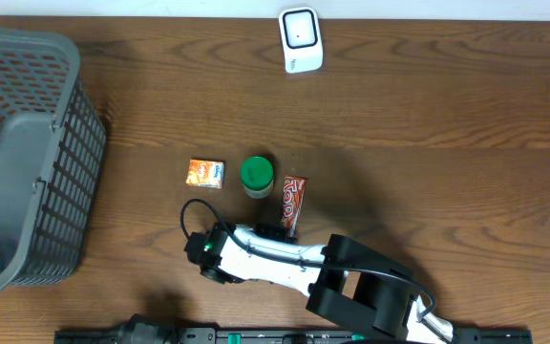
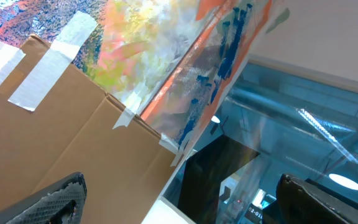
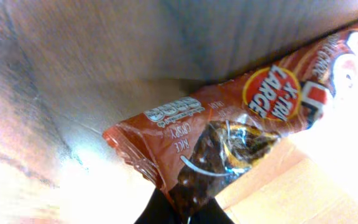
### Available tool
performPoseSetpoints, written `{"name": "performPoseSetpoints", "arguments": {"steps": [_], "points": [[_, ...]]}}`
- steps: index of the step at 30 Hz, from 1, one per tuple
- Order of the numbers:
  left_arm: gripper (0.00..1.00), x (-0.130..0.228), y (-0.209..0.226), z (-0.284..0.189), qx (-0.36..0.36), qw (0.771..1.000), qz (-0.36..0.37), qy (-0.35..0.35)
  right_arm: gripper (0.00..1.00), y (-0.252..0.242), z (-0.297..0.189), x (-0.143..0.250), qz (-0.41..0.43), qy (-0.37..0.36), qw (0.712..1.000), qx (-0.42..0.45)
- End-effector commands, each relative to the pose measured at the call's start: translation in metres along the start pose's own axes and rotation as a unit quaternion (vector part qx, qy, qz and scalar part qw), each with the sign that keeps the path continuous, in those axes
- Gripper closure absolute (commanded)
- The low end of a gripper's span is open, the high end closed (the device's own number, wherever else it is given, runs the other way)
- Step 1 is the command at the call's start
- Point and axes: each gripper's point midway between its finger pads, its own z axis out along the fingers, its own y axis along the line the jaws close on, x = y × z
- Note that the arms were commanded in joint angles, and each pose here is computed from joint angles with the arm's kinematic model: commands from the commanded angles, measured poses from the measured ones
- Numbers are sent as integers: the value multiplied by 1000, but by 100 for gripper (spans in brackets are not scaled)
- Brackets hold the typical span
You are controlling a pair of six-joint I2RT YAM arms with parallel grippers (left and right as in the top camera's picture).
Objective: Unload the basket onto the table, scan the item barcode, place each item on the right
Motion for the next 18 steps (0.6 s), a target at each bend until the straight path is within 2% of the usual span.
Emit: {"name": "performPoseSetpoints", "arguments": {"steps": [1,9,15,18], "points": [[2,-2,3,-2,-3,1000,5,-4,99,-20,-25,-13,33,-34,999,12],[2,-2,3,-2,-3,1000,5,-4,99,-60,-67,-15,95,-87,992,-11],[2,-2,3,-2,-3,1000,5,-4,99,-57,-82,-1,124,-113,974,-153],[2,-2,3,-2,-3,1000,5,-4,99,-58,-94,9,151,-131,953,-226]]}}
